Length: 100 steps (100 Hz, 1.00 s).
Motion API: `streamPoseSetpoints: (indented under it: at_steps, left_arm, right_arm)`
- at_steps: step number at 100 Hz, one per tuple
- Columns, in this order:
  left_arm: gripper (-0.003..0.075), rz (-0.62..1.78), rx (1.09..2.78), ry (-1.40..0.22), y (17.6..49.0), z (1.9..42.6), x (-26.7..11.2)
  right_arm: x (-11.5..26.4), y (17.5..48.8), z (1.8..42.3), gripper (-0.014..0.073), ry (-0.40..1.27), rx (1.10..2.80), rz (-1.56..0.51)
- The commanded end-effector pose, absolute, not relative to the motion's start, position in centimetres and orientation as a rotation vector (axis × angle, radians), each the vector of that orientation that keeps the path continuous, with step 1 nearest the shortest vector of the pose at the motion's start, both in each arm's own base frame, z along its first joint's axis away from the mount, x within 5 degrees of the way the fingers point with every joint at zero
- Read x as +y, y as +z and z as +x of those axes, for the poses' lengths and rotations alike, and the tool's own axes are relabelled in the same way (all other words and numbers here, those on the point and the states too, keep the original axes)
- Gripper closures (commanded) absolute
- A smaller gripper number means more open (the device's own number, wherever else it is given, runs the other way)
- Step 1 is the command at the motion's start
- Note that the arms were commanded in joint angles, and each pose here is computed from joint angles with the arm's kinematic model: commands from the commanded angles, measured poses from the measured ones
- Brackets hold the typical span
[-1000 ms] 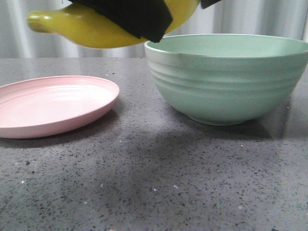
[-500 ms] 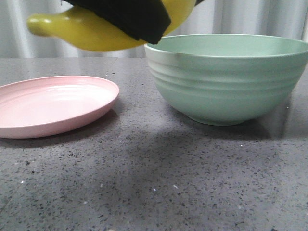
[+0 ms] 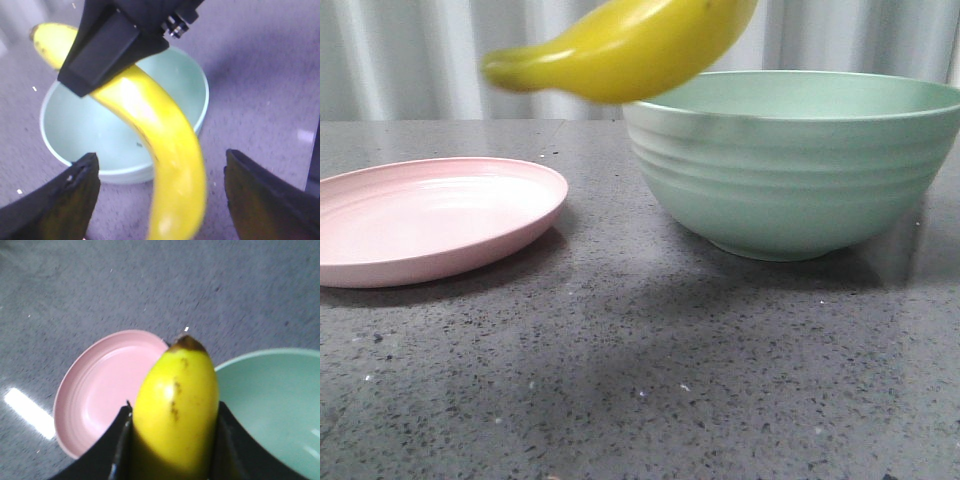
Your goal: Transfer banana from pink plate to green bowl
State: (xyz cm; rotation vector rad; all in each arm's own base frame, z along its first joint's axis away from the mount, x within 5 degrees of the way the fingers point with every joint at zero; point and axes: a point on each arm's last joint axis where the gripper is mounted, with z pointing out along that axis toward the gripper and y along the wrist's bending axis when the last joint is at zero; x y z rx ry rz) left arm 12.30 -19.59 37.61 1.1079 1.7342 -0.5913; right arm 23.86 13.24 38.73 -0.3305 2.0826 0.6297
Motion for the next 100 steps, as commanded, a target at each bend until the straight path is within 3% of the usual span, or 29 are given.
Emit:
streamPoseSetpoints:
  at_steps: [1, 16, 40, 47, 69, 100]
  left_arm:
    - [0.0241, 1.002, 1.579, -0.656, 41.0, 11.5, -18.5]
    - [0.0241, 0.978, 1.539, -0.669, 41.9, 10.9, -17.6]
    - [0.0241, 0.968, 1.540, -0.683, 42.0, 10.8, -17.4]
    - [0.0241, 0.968, 1.541, -0.685, 42.0, 10.8, -17.4]
    - [0.0241, 0.967, 1.542, -0.687, 42.0, 10.8, -17.4]
    - [0.0241, 0.957, 1.528, -0.691, 42.1, 10.8, -17.5]
  right_arm:
    - [11.7, 42.5, 23.9, 0.0659, 0.515, 1.868, -0.320]
    - [10.0, 42.7, 24.9, 0.0659, 0.344, 1.823, -0.336]
    - [9.1, 41.0, 26.7, 0.0650, 0.234, 1.890, -0.353]
    - [9.3, 40.3, 27.2, 0.0595, 0.232, 1.925, -0.361]
    - [9.6, 39.0, 28.2, 0.0293, 0.227, 1.986, -0.373]
    - [9.7, 39.0, 28.2, 0.0208, 0.230, 1.987, -0.368]
